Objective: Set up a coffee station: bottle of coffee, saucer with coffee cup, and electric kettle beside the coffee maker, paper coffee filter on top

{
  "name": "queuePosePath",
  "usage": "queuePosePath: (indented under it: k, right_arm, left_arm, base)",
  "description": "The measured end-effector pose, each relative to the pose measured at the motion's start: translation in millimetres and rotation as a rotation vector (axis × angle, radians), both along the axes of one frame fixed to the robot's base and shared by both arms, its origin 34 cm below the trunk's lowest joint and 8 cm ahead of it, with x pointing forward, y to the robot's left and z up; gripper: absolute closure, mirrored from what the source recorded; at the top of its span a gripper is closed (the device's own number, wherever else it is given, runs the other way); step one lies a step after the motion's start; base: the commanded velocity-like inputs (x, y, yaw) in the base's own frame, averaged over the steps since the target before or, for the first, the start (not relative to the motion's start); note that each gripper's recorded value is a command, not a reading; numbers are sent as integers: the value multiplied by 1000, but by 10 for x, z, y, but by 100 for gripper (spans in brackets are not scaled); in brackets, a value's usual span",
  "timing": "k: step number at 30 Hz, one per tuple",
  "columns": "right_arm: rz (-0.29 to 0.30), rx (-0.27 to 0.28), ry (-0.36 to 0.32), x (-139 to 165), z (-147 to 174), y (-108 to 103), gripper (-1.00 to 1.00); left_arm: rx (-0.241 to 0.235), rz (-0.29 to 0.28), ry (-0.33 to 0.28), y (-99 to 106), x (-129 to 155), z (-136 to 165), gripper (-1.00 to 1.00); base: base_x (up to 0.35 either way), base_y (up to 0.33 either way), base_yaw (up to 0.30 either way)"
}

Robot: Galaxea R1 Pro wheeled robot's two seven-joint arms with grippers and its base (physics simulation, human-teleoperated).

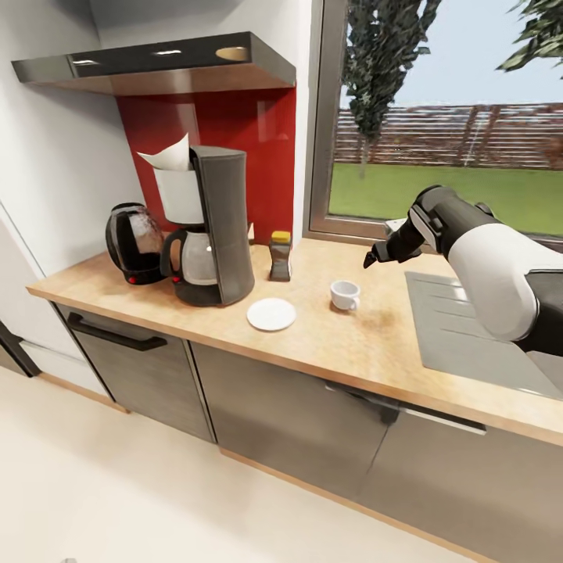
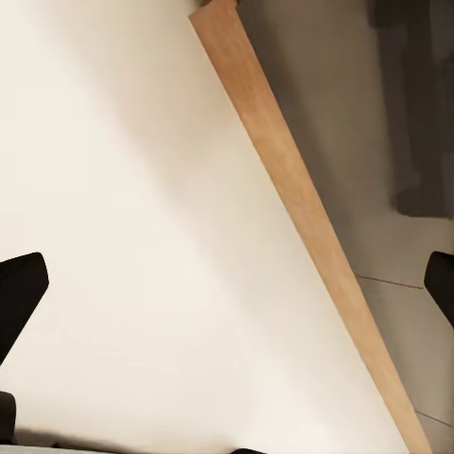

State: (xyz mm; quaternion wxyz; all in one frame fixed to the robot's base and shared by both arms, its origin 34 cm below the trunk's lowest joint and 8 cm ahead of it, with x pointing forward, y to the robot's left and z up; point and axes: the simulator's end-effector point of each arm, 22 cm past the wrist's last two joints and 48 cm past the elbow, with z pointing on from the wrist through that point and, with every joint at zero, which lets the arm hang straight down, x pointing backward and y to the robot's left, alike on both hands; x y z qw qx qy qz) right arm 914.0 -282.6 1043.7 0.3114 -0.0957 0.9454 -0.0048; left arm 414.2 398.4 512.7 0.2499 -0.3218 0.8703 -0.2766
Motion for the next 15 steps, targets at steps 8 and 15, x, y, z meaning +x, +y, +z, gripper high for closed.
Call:
queuePosePath:
  k: [8, 15]
  right_arm:
    - [1, 0, 18, -26, -68, 8, -100]
    - [4, 0, 30, -42, -118, 27, -100]
  left_arm:
    - [0, 0, 0, 1, -1, 0, -100]
    - [-1, 0, -1, -1, 1, 1, -100]
  base:
    - [69, 0, 0]
    - [13, 0, 0]
